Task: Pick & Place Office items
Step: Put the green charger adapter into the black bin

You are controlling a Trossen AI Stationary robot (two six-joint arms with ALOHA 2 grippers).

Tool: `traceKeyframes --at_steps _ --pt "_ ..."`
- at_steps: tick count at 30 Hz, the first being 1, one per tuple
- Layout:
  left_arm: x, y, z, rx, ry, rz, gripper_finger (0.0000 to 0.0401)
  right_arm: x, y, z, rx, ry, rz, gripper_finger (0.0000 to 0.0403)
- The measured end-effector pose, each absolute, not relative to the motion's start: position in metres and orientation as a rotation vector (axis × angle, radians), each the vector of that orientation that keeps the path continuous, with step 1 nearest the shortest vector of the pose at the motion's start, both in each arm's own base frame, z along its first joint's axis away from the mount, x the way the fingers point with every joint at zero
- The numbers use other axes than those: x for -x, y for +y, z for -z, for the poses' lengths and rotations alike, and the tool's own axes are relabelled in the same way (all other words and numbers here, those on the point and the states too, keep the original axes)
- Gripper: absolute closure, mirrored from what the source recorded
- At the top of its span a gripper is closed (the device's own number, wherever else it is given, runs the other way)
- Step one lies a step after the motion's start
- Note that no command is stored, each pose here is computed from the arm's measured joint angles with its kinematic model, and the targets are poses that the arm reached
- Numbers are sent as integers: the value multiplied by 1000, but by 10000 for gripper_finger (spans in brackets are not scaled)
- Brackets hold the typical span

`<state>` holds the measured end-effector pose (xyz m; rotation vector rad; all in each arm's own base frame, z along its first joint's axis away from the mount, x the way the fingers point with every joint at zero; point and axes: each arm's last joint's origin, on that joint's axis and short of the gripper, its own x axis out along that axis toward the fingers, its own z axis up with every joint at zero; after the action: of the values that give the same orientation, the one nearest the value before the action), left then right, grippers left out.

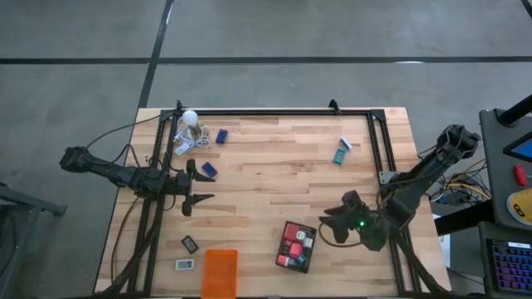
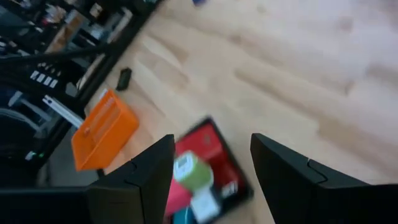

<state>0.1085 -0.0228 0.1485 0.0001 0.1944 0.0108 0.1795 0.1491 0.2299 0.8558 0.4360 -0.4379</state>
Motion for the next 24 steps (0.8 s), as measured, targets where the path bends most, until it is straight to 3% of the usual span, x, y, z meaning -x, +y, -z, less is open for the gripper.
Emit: traceKeyframes --at_steps 10,24 --pt "-109 -23 -149 0 194 -11 149 -169 148 -232 -1169 754 613 196" --pt "-109 -23 -149 0 194 -11 149 -169 165 -247 -1093 1179 1240 195"
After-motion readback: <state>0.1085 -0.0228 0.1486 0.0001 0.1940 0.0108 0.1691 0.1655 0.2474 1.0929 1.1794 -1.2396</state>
